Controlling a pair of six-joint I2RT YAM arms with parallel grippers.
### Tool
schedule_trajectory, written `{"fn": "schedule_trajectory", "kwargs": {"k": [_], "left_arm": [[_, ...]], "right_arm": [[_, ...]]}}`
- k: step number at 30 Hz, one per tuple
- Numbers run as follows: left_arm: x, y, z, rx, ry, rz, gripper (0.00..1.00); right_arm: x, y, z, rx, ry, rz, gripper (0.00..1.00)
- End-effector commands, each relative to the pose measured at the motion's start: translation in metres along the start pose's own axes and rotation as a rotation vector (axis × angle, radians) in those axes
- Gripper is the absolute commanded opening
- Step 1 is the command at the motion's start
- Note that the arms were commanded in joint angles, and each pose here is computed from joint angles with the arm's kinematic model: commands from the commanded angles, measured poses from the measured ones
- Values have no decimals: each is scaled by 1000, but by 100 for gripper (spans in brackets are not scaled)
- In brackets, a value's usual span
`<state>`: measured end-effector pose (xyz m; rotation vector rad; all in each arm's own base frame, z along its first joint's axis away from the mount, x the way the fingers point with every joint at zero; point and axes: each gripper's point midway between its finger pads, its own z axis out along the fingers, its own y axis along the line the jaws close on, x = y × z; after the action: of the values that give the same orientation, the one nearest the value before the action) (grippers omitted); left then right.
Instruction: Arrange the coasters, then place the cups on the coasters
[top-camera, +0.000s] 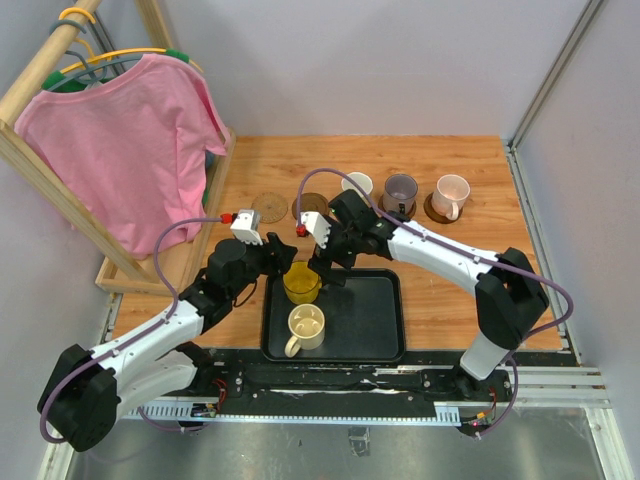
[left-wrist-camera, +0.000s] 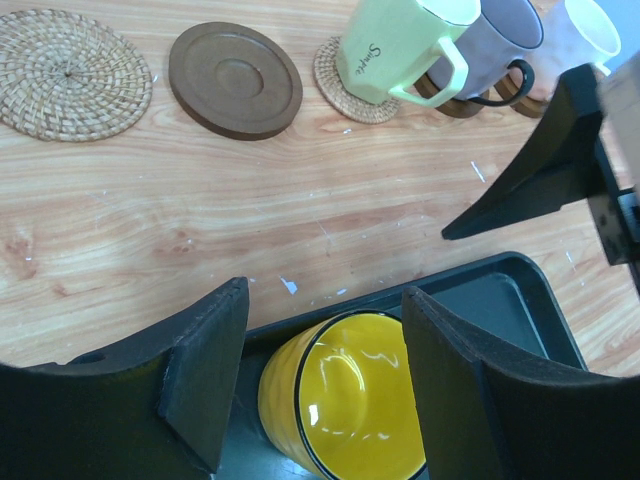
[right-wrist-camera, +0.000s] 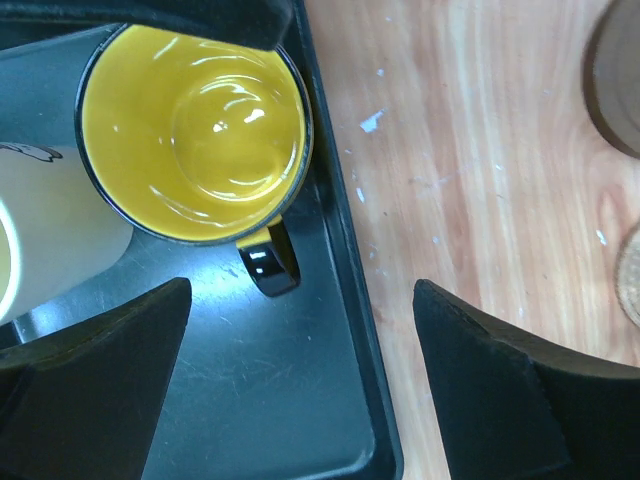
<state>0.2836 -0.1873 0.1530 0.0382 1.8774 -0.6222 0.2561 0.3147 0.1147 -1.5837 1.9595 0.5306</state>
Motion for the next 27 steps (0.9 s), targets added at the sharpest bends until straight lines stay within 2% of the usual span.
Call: {"fn": "schedule_trajectory", "kwargs": {"k": [1, 13, 21, 27], "left_arm": [[-1, 5, -3, -27, -15, -2, 67], [2, 12, -6, -54, -18, -4, 70], [6, 14, -6, -61, -12, -7, 69], [9, 16, -7, -64, -6, -11, 69]], "right_arm": [[-2, 13, 14, -135, -4, -19, 92], [6, 29, 37, -257, 6, 33, 81], [9, 40, 43, -292, -19, 81, 58], [18, 47, 46, -268, -2, 102, 48]]}}
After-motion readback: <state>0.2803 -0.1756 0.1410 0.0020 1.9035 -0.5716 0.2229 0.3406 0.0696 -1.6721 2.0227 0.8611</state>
